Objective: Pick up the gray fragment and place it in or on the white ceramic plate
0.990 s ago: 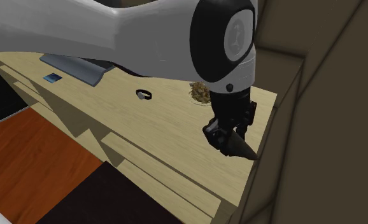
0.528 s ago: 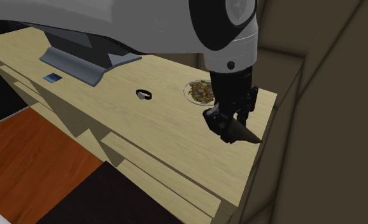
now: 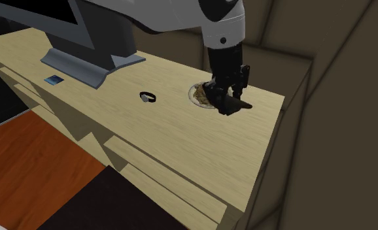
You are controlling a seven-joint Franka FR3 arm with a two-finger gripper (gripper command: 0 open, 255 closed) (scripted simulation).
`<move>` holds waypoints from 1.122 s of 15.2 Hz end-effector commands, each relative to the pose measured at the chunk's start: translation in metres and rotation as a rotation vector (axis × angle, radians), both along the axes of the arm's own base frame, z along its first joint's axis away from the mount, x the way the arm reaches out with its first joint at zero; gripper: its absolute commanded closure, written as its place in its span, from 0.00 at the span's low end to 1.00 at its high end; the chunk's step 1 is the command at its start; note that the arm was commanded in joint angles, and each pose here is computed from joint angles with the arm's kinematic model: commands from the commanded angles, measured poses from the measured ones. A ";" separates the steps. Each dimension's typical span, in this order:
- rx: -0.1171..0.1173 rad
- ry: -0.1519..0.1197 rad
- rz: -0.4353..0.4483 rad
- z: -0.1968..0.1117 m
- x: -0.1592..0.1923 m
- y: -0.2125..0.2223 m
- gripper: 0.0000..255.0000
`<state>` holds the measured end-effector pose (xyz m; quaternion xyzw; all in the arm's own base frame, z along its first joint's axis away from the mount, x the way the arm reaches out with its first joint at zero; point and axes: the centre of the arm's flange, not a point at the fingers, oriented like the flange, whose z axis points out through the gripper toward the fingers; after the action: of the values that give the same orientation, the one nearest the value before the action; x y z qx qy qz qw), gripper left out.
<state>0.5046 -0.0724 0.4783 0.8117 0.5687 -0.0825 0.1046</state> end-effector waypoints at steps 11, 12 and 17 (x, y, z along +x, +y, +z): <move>0.000 0.000 0.000 -0.002 0.122 0.098 1.00; 0.000 0.000 0.000 -0.002 0.133 0.106 1.00; 0.000 0.000 0.000 -0.008 0.172 0.137 1.00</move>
<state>0.6675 0.0420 0.4829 0.8197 0.5569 -0.0791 0.1084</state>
